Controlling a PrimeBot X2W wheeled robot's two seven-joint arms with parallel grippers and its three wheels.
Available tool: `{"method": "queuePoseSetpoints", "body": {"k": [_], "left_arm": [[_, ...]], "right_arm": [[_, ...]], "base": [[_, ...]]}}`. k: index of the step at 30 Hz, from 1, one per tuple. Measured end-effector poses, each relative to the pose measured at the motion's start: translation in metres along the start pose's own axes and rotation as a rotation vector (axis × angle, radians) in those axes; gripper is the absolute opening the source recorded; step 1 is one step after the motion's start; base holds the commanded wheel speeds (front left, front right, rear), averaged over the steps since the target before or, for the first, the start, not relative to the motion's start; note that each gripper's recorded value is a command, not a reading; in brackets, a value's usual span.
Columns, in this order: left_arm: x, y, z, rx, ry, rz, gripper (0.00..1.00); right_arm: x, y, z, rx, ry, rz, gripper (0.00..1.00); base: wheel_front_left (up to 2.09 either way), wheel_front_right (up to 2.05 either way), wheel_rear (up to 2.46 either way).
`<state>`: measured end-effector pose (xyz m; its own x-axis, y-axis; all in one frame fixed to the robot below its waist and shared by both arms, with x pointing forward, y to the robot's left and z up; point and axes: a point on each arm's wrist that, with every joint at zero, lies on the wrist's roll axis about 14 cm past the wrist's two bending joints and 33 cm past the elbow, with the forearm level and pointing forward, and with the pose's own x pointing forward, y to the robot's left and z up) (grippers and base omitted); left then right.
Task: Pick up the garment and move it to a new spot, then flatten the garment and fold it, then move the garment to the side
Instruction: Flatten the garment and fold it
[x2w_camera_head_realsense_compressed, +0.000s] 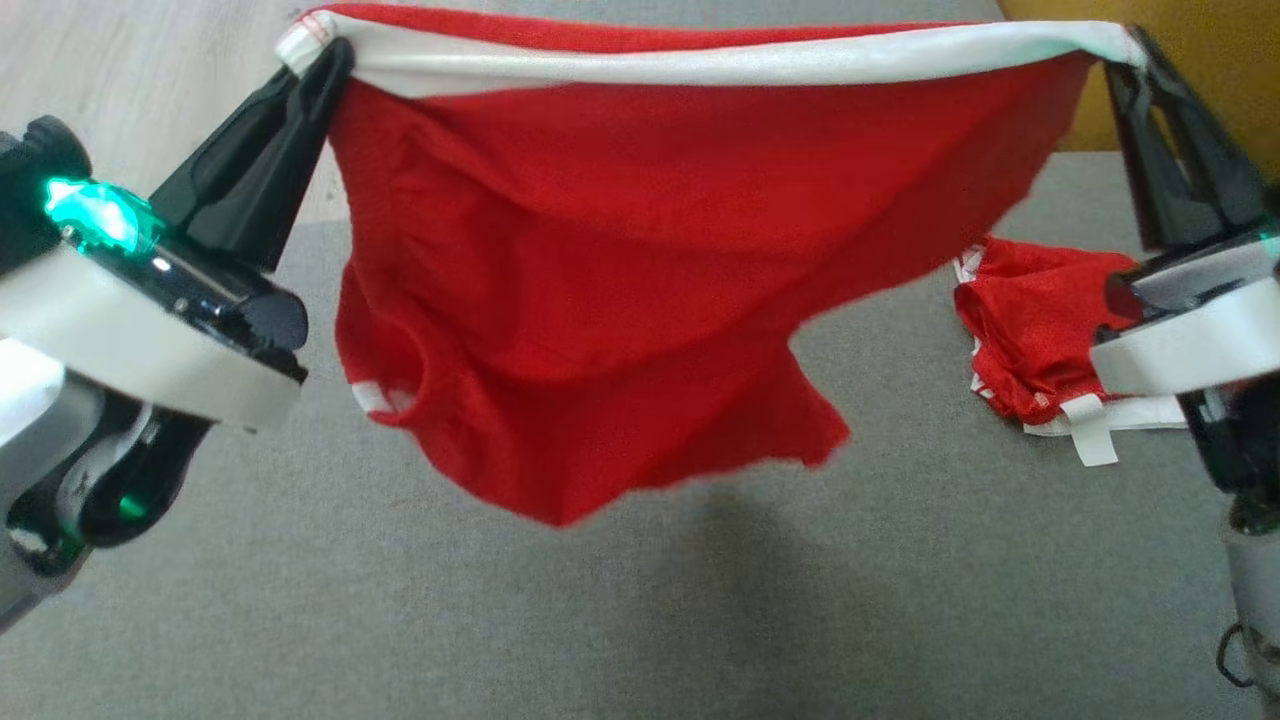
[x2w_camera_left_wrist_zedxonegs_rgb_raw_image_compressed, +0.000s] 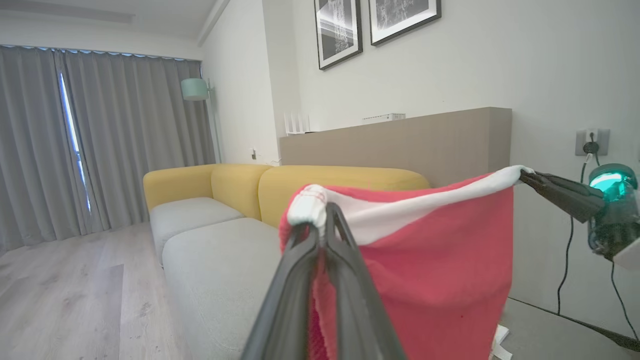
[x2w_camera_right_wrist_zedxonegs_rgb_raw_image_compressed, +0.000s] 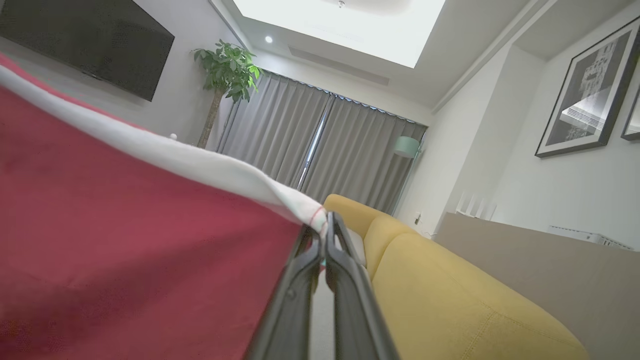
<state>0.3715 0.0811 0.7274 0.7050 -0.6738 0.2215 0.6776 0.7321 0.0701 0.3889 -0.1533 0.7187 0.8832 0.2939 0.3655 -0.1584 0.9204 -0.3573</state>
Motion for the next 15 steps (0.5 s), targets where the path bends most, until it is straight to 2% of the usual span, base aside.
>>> {"method": "queuePoseSetpoints", "body": {"k": [3, 6, 12, 15], "left_arm": [[0.000, -0.001, -0.003, -0.007, 0.023, -0.003, 0.00], [0.009, 0.022, -0.024, -0.022, 0.078, 0.040, 0.00], [0.060, 0.084, -0.052, 0.026, 0.130, 0.085, 0.00], [0.092, 0.117, -0.058, 0.042, 0.102, 0.119, 0.00]], "right_arm": [[0.001, 0.001, 0.000, -0.005, 0.013, 0.002, 0.00], [0.015, 0.007, -0.019, 0.018, 0.064, 0.029, 0.00], [0.089, -0.001, -0.046, -0.004, 0.081, 0.068, 0.00], [0.131, -0.012, -0.056, -0.038, 0.066, 0.063, 0.00]], "base": [[0.00, 0.00, 0.00], [0.00, 0.00, 0.00], [0.00, 0.00, 0.00], [0.00, 0.00, 0.00]]}}
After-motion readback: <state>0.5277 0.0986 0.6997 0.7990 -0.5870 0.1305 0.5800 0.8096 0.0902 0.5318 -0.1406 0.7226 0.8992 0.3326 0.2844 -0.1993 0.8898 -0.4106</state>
